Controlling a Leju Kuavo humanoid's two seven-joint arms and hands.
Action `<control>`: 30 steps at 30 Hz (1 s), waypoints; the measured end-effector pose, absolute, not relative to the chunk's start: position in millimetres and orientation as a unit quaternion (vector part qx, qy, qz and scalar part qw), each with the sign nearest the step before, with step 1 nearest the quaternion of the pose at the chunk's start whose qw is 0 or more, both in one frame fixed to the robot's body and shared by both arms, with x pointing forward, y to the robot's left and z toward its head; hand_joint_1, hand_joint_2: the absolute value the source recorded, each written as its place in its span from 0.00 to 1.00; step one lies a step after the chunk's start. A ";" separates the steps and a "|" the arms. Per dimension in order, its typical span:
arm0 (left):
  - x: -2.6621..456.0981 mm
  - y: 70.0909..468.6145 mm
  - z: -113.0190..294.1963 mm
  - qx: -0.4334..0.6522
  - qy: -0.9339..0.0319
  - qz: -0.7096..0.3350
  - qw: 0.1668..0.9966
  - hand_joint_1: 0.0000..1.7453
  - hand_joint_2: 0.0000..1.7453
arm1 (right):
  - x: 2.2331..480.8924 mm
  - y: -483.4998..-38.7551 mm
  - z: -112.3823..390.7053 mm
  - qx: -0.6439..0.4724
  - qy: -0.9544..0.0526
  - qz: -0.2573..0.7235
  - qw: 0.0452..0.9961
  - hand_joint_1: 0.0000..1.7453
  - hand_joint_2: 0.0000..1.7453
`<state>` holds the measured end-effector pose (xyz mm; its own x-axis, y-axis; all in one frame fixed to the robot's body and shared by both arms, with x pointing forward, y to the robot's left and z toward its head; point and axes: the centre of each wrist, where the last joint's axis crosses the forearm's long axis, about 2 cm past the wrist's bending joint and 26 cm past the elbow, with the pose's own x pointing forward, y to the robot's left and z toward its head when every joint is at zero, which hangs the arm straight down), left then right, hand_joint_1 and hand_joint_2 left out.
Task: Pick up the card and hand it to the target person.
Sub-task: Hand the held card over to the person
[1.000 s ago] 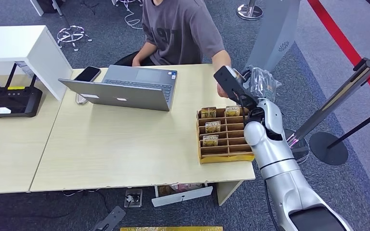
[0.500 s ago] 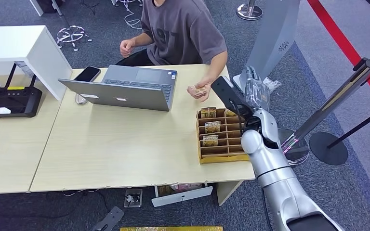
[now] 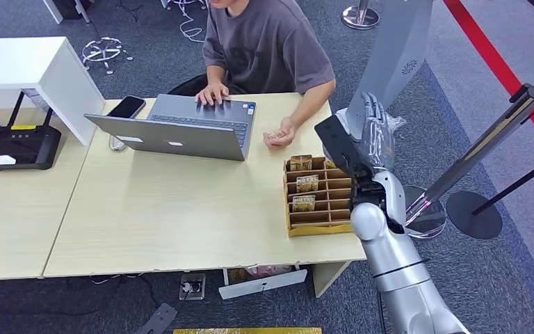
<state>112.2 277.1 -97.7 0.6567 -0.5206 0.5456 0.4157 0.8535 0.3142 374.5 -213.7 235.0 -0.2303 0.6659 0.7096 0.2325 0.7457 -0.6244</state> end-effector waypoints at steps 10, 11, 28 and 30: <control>99.1 275.0 -100.6 0.086 -0.325 -0.245 0.909 0.00 0.00 | 328.9 -226.7 198.7 -0.133 -0.800 0.052 0.583 0.00 1.00; 98.6 275.4 -100.7 0.085 -0.328 -0.245 0.909 0.00 0.00 | 323.1 -228.1 189.4 -0.114 -0.802 0.036 0.586 0.00 1.00; 95.5 276.9 -101.5 0.084 -0.328 -0.243 0.909 0.00 0.00 | 283.0 -234.2 143.5 -0.088 -0.786 0.004 0.612 0.00 1.00; 95.5 276.9 -101.5 0.084 -0.328 -0.243 0.909 0.00 0.00 | 281.3 -234.3 142.3 -0.088 -0.785 0.004 0.613 0.00 1.00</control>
